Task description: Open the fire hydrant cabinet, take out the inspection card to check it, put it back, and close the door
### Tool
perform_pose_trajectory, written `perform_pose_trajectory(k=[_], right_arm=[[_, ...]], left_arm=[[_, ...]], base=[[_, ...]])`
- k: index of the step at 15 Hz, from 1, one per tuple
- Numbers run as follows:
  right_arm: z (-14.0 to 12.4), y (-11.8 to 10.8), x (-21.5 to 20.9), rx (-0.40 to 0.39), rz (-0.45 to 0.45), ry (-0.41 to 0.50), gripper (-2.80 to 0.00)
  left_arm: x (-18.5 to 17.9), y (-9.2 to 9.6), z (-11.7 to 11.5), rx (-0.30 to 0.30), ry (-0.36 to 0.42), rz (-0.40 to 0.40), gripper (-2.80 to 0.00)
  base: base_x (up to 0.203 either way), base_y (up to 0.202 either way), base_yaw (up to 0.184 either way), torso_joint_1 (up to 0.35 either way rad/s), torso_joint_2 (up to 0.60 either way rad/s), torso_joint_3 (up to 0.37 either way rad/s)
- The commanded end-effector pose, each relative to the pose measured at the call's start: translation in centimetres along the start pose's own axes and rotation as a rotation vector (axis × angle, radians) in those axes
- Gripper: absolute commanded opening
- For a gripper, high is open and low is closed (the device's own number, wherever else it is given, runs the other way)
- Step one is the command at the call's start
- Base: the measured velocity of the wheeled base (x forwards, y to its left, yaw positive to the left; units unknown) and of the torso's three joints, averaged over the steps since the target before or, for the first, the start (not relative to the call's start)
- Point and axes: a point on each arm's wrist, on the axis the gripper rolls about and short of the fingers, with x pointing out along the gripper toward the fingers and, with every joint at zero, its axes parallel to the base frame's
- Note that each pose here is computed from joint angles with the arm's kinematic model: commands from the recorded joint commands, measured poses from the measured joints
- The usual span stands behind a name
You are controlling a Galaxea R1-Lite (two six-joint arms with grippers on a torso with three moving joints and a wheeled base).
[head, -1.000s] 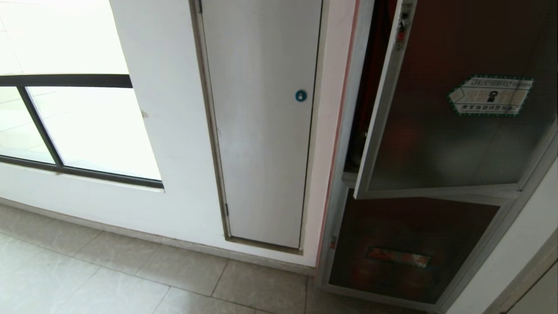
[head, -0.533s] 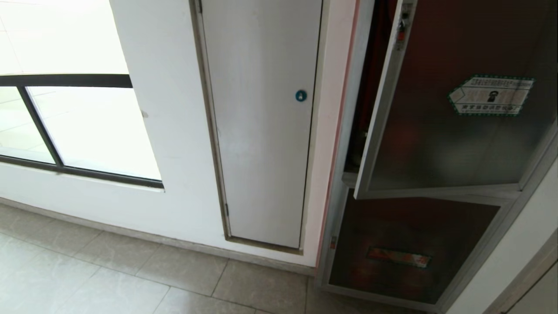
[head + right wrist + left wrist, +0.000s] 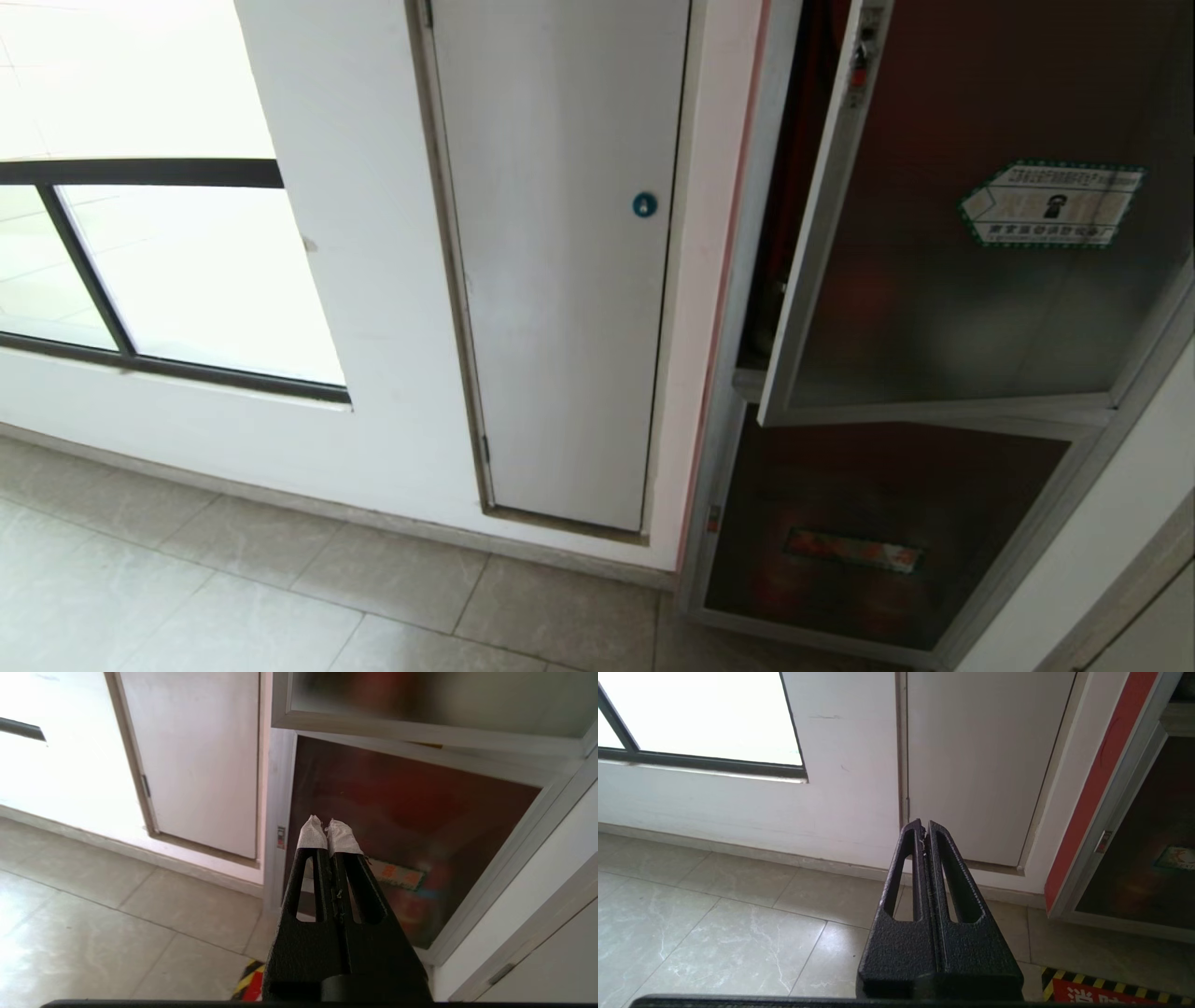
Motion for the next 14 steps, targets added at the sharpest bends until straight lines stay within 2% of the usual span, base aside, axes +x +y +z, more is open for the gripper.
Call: perform_pose_trajectory(k=[1,14], right_arm=[[-0.01,0.00,-0.01,0.020,0.000,-0.001,-2.80],[-0.01,0.00,-0.01,0.020,0.000,-0.001,-2.80]], left_arm=[[0.06,0.00,-0.21,0.000,0.008,0.000,-2.80],[0.06,0.00,-0.18,0.000,0.008,0.000,-2.80]], base=[[0.000,0.000,0.000,0.000,0.00,0.000],[0.000,0.000,0.000,0.000,0.00,0.000]])
